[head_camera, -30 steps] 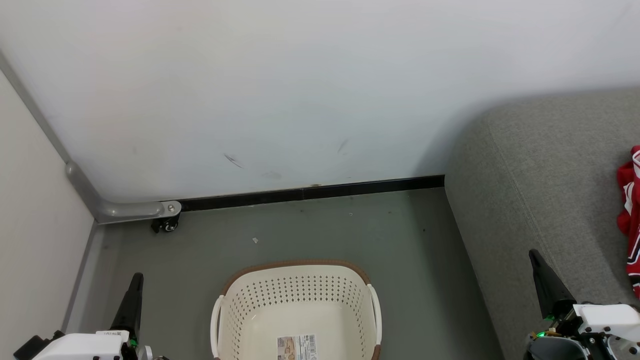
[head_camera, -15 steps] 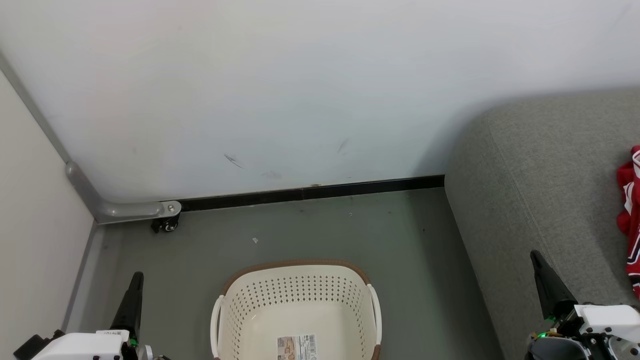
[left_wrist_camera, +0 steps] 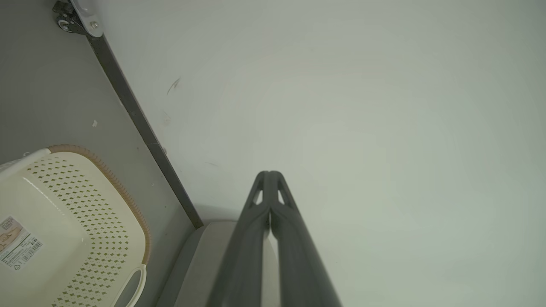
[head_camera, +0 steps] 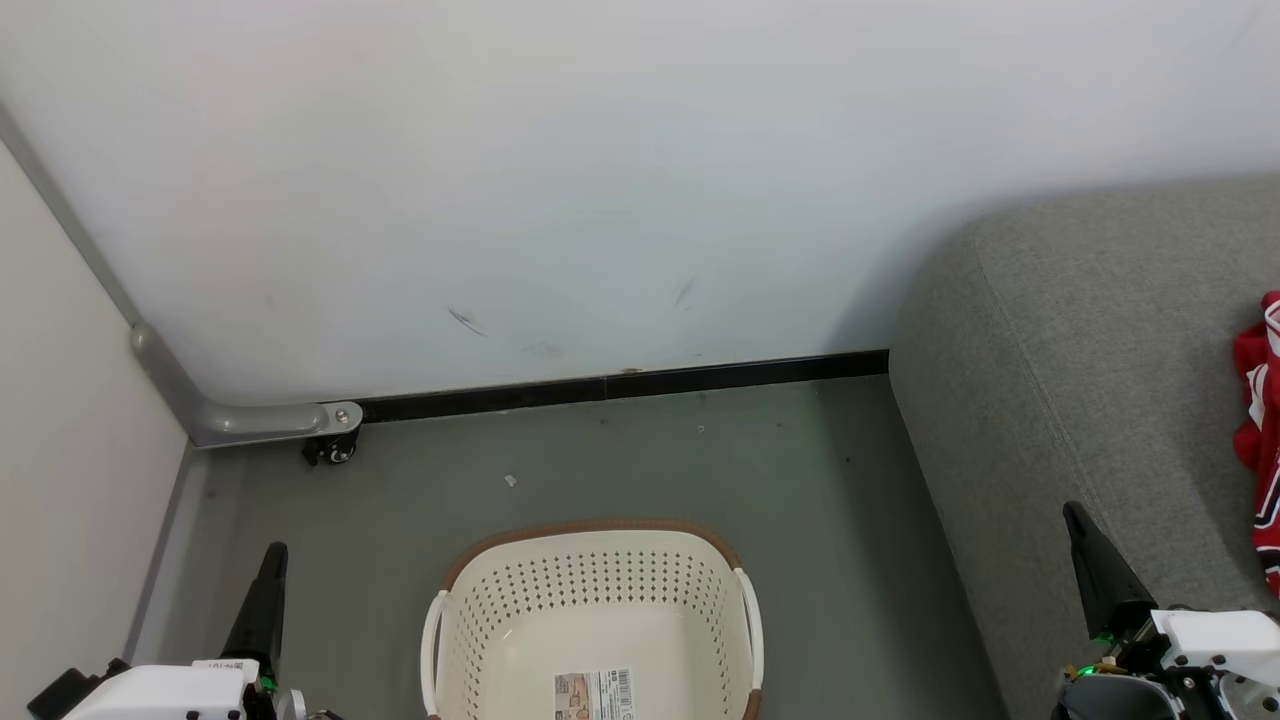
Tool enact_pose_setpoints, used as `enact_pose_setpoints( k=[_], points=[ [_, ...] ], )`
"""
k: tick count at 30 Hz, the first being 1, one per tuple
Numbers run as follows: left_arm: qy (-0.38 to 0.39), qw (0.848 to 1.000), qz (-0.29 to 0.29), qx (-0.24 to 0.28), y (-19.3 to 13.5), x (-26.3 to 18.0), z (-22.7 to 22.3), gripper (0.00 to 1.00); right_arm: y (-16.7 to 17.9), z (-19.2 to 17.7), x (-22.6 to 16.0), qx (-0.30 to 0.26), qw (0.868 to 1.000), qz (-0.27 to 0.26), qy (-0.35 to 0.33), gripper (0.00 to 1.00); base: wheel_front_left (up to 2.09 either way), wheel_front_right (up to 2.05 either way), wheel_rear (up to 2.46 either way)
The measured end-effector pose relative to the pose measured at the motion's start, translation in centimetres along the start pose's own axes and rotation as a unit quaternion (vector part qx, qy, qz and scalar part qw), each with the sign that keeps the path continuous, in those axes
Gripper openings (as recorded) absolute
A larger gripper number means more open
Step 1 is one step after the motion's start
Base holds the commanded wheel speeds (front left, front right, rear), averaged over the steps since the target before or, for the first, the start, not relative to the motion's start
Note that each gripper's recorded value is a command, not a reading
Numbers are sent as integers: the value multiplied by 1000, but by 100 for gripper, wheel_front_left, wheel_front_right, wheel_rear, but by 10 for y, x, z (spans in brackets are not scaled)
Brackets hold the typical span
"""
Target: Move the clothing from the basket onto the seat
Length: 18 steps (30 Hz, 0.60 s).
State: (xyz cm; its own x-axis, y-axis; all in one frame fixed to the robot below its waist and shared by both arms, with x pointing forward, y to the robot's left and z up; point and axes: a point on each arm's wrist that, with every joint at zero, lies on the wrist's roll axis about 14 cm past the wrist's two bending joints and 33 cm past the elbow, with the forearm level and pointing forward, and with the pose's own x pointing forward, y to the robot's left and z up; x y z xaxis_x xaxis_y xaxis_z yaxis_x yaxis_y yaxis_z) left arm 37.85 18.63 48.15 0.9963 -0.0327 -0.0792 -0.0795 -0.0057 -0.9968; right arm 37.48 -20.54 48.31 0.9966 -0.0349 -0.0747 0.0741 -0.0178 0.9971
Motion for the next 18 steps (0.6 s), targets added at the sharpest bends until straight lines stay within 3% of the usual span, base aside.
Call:
enact_pose_setpoints(
  k=[18],
  points=[
    [0, 1000, 0, 0, 0, 0, 0, 0, -1, 0, 0, 1, 1000, -1, 2, 0, 0, 0, 0]
  ],
)
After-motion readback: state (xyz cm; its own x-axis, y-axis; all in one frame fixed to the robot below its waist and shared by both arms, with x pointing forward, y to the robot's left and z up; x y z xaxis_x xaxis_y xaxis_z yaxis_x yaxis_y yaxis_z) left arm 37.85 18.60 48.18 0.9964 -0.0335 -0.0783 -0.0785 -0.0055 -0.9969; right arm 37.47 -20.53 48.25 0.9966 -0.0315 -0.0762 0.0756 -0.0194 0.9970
